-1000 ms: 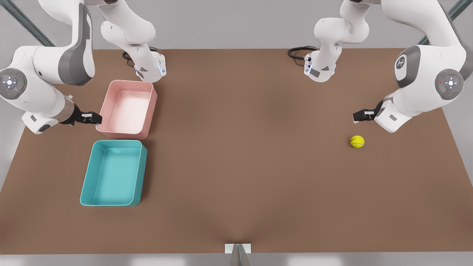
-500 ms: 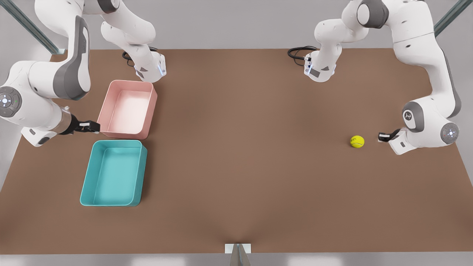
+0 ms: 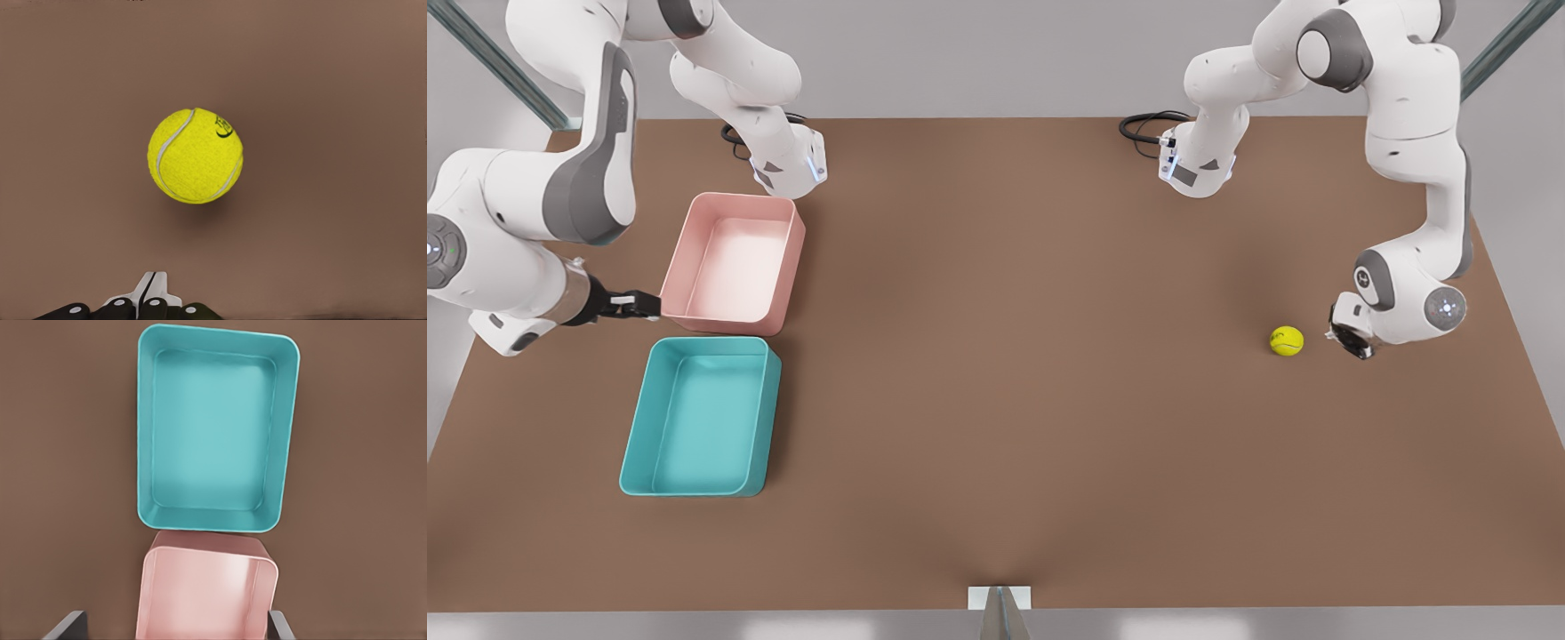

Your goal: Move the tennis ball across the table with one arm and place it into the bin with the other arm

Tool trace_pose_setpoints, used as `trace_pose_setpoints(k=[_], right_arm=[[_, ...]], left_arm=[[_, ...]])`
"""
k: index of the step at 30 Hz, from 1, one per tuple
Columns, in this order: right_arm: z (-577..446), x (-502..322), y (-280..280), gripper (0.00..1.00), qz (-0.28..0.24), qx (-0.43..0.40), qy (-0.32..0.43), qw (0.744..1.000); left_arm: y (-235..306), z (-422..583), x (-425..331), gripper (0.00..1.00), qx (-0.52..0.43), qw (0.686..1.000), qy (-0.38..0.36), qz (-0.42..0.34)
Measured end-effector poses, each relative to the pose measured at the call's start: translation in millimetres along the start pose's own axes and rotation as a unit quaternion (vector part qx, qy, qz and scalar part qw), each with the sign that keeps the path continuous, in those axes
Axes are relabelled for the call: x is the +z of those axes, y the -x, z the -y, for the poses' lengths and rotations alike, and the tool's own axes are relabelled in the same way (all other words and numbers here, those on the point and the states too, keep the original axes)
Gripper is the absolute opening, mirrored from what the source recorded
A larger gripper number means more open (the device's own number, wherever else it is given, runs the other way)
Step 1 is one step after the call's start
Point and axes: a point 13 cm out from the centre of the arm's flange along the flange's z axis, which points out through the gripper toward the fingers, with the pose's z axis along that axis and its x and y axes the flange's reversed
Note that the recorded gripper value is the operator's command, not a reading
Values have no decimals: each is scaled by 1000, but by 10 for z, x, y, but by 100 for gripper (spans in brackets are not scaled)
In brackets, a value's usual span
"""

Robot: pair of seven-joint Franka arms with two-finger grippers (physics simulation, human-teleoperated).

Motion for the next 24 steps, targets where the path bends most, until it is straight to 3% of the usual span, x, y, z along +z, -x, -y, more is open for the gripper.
trace_pose_setpoints(k=[6, 16, 20, 23, 24], right_arm=[[-2, 5, -15, 100, -3, -3, 0, 1000], [-1, 10, -26, 100, -6, -8, 0, 1000], [-1, 12, -27, 100, -6, -9, 0, 1000], [-2, 23, -22, 100, -7, -10, 0, 1000], [-2, 26, -20, 100, -7, -10, 0, 1000]], left_arm=[[54, 14, 131, 21, 102, 995, 8, -8], [213, 23, 271, 21, 186, 982, 9, -15], [1103, 178, 335, 21, 253, 967, 4, -33], [2885, 582, -186, 21, 283, 958, 41, 11], [3150, 592, -419, 21, 258, 964, 51, 26]])
